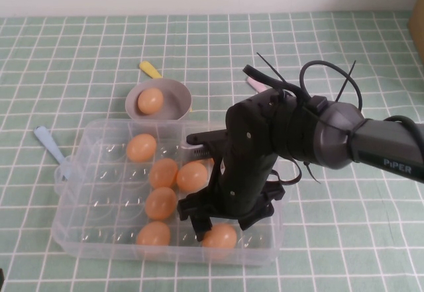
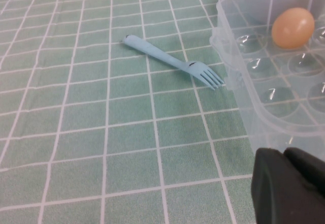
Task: Take an egg out of the egg box
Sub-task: Pick up the egg from the plastic box
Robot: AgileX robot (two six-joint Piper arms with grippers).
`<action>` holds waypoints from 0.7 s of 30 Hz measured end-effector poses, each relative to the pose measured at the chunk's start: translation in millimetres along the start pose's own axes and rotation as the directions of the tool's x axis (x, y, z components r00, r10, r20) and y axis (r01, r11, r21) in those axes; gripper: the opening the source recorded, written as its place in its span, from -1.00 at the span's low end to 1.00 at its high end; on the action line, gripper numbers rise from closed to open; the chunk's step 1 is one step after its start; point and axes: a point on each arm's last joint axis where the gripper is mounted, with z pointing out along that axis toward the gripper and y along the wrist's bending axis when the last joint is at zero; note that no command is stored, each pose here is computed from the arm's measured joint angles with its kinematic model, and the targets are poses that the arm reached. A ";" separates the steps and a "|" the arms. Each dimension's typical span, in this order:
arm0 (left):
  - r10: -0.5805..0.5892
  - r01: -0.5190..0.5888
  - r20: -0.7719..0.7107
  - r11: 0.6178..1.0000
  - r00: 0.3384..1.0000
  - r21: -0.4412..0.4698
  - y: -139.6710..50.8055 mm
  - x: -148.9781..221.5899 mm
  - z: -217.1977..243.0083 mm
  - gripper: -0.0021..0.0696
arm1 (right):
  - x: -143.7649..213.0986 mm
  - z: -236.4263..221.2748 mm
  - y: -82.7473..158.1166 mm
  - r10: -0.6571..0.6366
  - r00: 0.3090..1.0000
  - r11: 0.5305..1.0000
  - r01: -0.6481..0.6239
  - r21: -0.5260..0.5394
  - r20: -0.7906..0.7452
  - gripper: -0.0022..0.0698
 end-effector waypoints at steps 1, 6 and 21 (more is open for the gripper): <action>0.000 0.000 0.000 1.000 1.000 0.000 0.0 0.0 0.0 -0.95 | 0.0 0.0 0.0 0.000 1.000 1.000 0.000 0.000 0.000 0.66; 0.000 0.000 0.000 1.000 1.000 0.000 0.0 0.0 0.0 -0.95 | -0.4 0.2 0.2 0.000 1.000 1.000 0.000 0.000 0.000 0.66; 0.000 0.000 0.000 1.000 1.000 0.000 0.0 0.0 0.0 -0.95 | 0.6 -1.8 8.1 -0.021 0.999 1.000 0.021 -0.018 -0.037 0.66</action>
